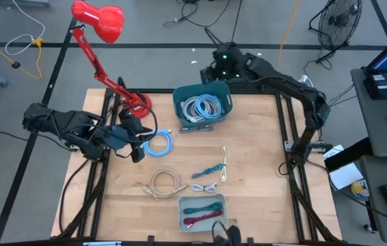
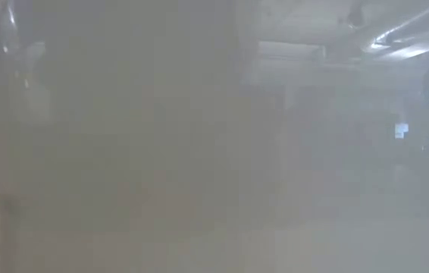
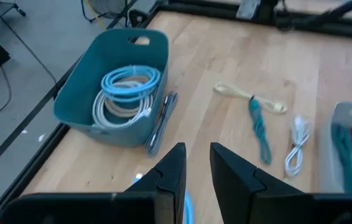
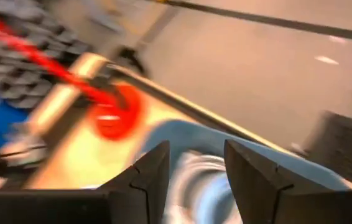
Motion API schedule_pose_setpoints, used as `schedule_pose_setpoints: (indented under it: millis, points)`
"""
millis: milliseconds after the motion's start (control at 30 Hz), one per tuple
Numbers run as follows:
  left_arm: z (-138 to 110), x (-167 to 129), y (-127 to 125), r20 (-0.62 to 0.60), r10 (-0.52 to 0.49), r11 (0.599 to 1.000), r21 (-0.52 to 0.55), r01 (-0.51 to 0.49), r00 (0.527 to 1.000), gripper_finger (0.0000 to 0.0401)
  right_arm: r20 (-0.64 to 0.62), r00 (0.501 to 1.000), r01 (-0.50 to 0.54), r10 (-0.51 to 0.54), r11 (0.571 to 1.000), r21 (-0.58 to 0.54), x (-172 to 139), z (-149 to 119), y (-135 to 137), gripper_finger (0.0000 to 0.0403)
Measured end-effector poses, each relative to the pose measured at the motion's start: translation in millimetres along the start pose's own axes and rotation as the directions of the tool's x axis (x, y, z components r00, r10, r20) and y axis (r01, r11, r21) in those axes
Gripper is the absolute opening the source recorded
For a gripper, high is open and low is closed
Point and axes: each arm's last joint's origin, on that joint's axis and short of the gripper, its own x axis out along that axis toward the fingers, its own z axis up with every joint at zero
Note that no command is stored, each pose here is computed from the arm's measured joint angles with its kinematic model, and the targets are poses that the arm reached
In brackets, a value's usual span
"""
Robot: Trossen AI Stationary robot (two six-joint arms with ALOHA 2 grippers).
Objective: Pick & Place USB Port
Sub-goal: Put the blue charger cable into the gray bin
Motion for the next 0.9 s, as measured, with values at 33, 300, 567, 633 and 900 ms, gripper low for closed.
schedule_pose_setpoints:
  millis: [33, 300, 567, 633, 900]
  points:
    - [1, 0, -1, 0.012, -0.007, 1.0, -0.01, 0.007, 1.0, 0.0076, 0.017, 0.999, -0.051, 0.052, 0.999, -0.009, -7, 2, 7, 0.0142]
    - [8, 0, -4, 0.071, -0.045, 0.996, -0.078, 0.05, 0.996, 0.0076, -0.069, 0.901, -0.433, 0.428, 0.885, -0.171, -58, -12, 59, 0.0141]
    - [19, 3, -10, 0.149, -0.085, 0.961, -0.247, 0.12, 0.985, 0.0076, -0.384, 0.787, -0.597, 0.482, 0.753, -0.277, -101, -68, 100, 0.0141]
    - [21, 7, -14, 0.157, -0.117, 0.951, -0.267, 0.156, 0.981, 0.0076, -0.464, 0.76, -0.619, 0.456, 0.724, -0.303, -109, -86, 108, 0.0141]
    - [22, 44, -42, 0.091, -0.161, 0.94, -0.29, 0.181, 0.983, 0.0076, -0.594, 0.739, -0.616, 0.318, 0.676, -0.405, -116, -159, 116, 0.0141]
